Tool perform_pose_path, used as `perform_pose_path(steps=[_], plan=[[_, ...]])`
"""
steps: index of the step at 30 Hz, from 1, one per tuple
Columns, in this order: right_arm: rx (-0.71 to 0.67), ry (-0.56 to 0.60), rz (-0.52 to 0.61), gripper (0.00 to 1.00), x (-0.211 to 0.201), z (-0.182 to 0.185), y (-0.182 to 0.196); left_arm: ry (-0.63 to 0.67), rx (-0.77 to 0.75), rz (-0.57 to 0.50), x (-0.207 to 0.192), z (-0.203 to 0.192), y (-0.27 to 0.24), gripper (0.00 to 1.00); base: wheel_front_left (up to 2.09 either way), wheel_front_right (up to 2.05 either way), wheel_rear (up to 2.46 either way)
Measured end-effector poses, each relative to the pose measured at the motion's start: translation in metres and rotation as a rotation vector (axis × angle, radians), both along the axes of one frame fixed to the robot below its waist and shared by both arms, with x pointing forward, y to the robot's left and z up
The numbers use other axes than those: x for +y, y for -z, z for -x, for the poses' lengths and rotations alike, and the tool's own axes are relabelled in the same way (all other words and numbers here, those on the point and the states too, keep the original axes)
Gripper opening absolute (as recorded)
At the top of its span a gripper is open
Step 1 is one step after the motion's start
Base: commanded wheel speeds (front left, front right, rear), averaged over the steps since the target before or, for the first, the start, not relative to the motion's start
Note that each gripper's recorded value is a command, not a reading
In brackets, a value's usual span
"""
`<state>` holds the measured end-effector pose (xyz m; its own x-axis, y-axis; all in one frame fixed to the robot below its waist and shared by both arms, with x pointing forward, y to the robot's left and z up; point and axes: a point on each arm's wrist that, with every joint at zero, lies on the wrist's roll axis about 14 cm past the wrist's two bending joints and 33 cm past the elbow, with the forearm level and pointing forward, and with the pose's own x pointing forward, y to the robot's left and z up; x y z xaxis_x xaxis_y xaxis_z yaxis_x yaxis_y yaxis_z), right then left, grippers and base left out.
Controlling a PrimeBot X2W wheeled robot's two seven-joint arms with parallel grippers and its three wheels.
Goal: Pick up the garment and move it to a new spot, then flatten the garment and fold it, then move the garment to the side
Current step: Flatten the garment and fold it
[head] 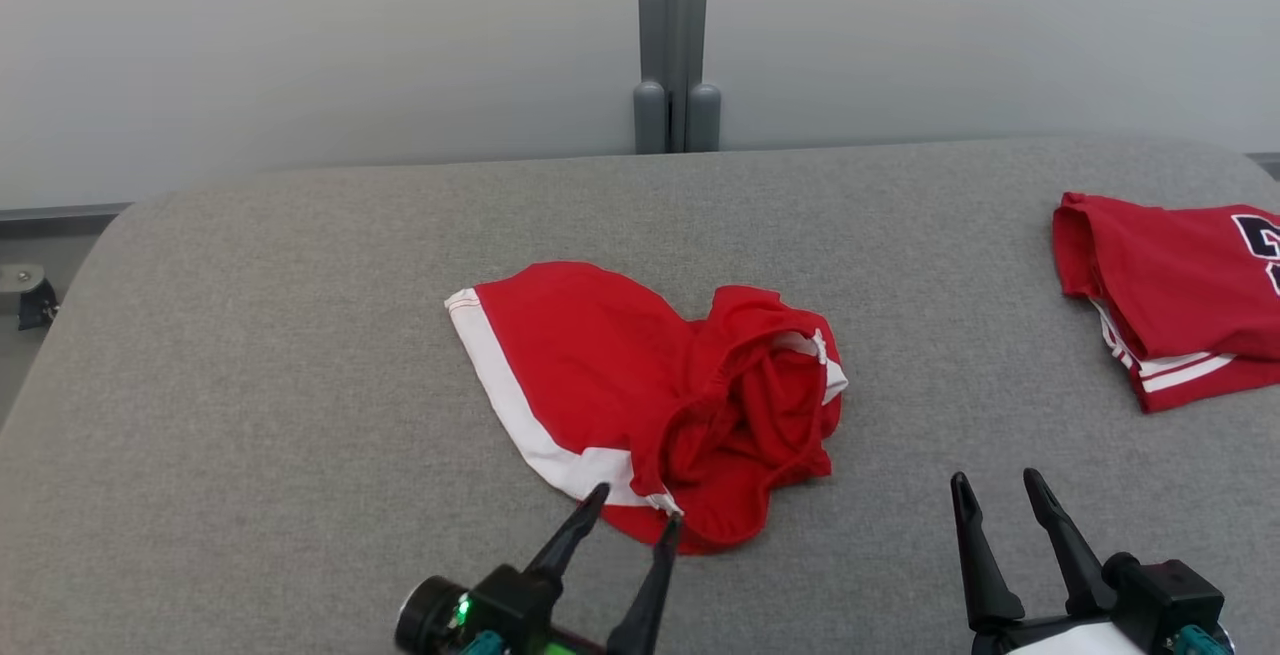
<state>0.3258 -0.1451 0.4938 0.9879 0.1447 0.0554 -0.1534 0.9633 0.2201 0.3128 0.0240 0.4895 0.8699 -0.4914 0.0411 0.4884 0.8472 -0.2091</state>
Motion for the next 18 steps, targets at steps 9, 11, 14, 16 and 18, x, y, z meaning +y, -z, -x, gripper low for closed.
perform_pose_path(steps=[9,11,14,16,18], plan=[[0.020,0.011,0.016,1.00,-0.007,-0.024,0.006,0.330,-0.005,-0.003,-0.088,-0.032,-0.009,1.00,0.00,0.00,0.00],[0.030,0.017,0.017,1.00,-0.009,-0.029,0.010,0.368,0.028,-0.002,-0.097,-0.040,-0.004,1.00,0.00,0.00,0.00],[0.048,0.026,0.016,1.00,-0.011,-0.034,0.016,0.387,0.073,0.002,-0.104,-0.058,0.004,1.00,0.00,0.00,0.00],[0.058,0.044,0.020,1.00,-0.017,-0.037,0.019,0.389,0.077,0.000,-0.108,-0.074,0.005,1.00,0.00,0.00,0.00],[0.065,0.064,0.023,1.00,-0.023,-0.038,0.021,0.383,0.091,-0.002,-0.112,-0.084,0.009,1.00,0.00,0.00,0.00]])
